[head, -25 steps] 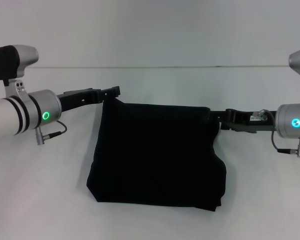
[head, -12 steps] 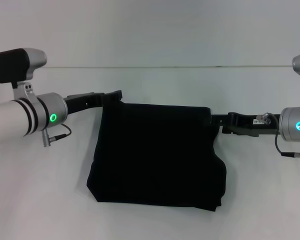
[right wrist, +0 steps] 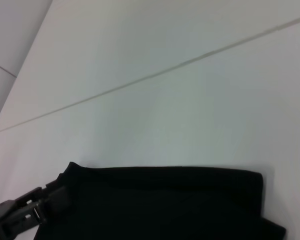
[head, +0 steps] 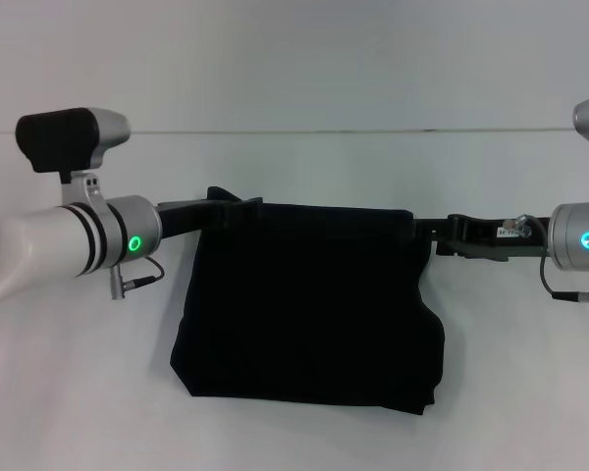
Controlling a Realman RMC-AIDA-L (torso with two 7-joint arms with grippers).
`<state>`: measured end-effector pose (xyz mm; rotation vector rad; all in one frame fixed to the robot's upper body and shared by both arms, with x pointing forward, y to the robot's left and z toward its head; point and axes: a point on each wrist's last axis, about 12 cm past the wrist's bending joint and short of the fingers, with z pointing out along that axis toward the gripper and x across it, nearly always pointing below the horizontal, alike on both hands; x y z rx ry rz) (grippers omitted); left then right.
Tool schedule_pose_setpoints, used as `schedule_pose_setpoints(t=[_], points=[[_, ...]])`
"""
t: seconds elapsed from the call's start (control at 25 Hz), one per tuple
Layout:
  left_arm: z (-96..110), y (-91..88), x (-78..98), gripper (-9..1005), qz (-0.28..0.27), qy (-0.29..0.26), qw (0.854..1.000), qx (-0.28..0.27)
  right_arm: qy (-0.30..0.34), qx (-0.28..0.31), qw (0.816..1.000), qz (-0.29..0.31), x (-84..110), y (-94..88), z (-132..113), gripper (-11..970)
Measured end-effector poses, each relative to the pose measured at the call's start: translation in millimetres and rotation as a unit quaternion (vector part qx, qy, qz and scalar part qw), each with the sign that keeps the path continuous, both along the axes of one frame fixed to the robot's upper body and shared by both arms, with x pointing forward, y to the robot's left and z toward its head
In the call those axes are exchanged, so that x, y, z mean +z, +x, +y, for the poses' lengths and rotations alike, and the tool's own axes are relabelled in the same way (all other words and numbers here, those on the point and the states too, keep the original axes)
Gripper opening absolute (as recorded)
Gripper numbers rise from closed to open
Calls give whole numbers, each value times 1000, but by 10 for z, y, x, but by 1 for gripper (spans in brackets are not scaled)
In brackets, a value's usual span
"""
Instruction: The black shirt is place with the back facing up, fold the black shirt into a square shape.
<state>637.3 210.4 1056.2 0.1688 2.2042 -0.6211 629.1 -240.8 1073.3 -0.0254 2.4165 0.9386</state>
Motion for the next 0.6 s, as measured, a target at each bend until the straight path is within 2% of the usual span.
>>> schedule_pose_setpoints(t=[0.48,0.6], points=[[9,-15,-5,924,-9,9,1000,-6,1,1,1000,0,3,-2,-7,837],[14,-19,-4,796,-11,9,1000,-5,0,0,1000,1,0,-6,-17,838]])
